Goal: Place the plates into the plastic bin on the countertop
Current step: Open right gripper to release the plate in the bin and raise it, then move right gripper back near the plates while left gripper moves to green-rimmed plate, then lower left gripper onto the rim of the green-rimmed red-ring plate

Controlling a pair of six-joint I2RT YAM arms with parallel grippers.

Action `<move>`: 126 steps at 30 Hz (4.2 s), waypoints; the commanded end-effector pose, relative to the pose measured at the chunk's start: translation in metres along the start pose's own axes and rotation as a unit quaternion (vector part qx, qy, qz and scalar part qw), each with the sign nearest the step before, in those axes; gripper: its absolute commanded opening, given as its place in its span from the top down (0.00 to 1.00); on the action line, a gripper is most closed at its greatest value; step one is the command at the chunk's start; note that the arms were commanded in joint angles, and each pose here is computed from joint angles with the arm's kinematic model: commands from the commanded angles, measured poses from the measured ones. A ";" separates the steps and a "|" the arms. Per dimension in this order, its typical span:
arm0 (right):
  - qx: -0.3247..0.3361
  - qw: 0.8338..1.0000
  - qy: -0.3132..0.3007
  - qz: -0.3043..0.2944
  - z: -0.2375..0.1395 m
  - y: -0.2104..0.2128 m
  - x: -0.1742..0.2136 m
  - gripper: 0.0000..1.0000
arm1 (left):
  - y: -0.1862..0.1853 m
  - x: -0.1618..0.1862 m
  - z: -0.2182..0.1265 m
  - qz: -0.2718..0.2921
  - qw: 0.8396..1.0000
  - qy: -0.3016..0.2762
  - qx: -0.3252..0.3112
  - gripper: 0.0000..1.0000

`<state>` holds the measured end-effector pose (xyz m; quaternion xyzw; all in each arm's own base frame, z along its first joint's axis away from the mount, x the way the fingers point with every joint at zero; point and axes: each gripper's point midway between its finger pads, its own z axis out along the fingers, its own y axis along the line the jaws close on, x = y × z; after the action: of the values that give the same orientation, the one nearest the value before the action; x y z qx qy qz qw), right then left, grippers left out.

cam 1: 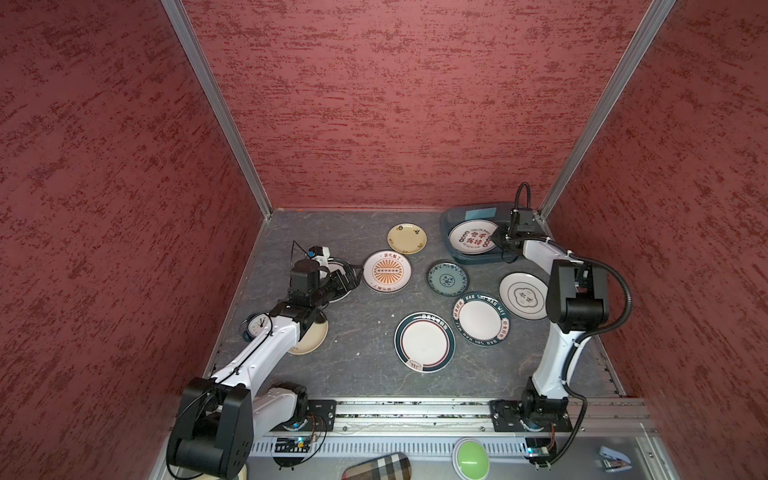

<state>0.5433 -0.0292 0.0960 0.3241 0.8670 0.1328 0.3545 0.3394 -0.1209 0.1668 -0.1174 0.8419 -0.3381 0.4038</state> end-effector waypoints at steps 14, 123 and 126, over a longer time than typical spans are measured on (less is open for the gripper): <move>-0.050 0.995 -0.078 -0.041 -0.087 0.041 -0.051 0.32 | 0.021 -0.011 -0.011 -0.006 0.998 -0.029 -0.061 0.01; -0.253 0.963 -0.003 -0.088 -0.207 -0.014 0.144 0.01 | 0.139 0.071 0.039 -0.378 0.893 0.002 -0.243 0.63; -0.252 0.964 -0.001 -0.086 -0.207 -0.015 0.146 0.01 | 0.144 0.077 0.047 -0.391 0.887 0.014 -0.244 0.63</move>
<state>0.3135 0.0563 0.1547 0.1561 0.8316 0.3194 0.4267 0.3446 -0.0755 0.0259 -0.5081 0.7886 -0.2727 0.2136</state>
